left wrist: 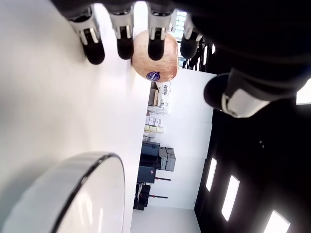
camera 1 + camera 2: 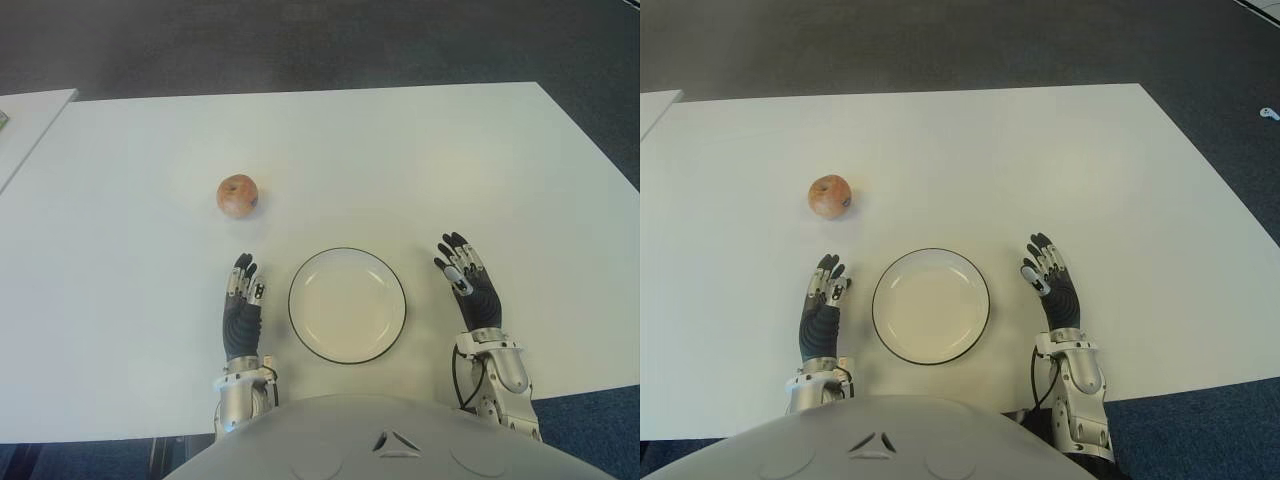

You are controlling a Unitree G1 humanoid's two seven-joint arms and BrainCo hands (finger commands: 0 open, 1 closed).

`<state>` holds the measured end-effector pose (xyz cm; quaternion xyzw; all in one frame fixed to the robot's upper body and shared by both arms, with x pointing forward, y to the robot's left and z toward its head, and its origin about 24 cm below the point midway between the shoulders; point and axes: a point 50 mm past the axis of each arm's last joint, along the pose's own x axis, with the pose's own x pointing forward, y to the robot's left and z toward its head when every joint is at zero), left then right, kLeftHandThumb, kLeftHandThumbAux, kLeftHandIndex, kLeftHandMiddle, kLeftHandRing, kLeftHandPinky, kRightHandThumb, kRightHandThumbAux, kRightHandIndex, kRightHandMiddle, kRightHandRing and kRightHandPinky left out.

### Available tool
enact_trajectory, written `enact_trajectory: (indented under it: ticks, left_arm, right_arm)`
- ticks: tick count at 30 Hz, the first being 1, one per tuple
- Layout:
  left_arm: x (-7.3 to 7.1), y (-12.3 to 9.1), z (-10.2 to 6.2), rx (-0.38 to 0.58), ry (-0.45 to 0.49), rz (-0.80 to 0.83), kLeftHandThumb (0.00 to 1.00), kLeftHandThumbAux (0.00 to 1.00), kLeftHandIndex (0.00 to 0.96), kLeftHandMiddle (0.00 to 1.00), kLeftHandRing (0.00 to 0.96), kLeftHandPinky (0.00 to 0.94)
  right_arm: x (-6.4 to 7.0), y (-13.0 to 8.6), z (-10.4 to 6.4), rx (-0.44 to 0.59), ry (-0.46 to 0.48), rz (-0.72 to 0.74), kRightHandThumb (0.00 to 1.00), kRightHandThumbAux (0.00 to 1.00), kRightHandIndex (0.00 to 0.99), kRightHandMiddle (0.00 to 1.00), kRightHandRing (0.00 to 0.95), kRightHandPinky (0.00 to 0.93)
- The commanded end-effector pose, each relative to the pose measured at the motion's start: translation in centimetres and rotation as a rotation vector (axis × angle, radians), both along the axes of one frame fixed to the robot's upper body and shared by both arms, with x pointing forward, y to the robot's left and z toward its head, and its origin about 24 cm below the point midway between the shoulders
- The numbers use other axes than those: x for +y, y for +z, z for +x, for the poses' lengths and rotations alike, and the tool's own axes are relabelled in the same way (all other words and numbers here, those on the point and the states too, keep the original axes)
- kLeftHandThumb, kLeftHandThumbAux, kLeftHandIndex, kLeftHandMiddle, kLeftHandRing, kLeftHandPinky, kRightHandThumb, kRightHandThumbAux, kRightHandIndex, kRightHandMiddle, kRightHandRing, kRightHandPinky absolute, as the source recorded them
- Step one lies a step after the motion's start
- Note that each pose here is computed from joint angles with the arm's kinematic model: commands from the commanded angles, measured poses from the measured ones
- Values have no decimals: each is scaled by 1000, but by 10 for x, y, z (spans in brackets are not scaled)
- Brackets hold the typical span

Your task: Put the apples into the plate.

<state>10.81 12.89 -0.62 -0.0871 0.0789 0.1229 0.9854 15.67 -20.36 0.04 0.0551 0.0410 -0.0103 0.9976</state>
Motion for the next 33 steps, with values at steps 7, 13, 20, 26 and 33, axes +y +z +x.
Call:
enact_trajectory:
  ticks: [7, 13, 20, 26, 33]
  left_arm:
    - [-12, -2, -1, 20, -21, -48, 74, 425, 13, 26, 0, 0]
    - [-6, -2, -2, 33, -20, -52, 66, 446, 13, 26, 0, 4]
    - [18, 9, 7, -46, -18, 27, 108, 504, 17, 26, 3, 26]
    - [31, 68, 27, -183, -16, 881, 171, 478, 21, 51, 42, 63]
    - [57, 83, 42, -186, -88, 1381, 254, 345, 4, 16, 13, 21]
  right_arm:
    - [0, -5, -1, 24, -3, 15, 173, 543, 53, 61, 11, 7]
    - [0, -7, -2, 26, -2, 32, 174, 539, 54, 72, 24, 21]
    - [1, -8, -2, 23, -8, 40, 171, 537, 58, 78, 29, 18]
    - [3, -10, 0, 23, -25, 38, 172, 535, 65, 74, 21, 11]
    - [4, -13, 0, 28, -22, 43, 175, 532, 65, 73, 20, 7]
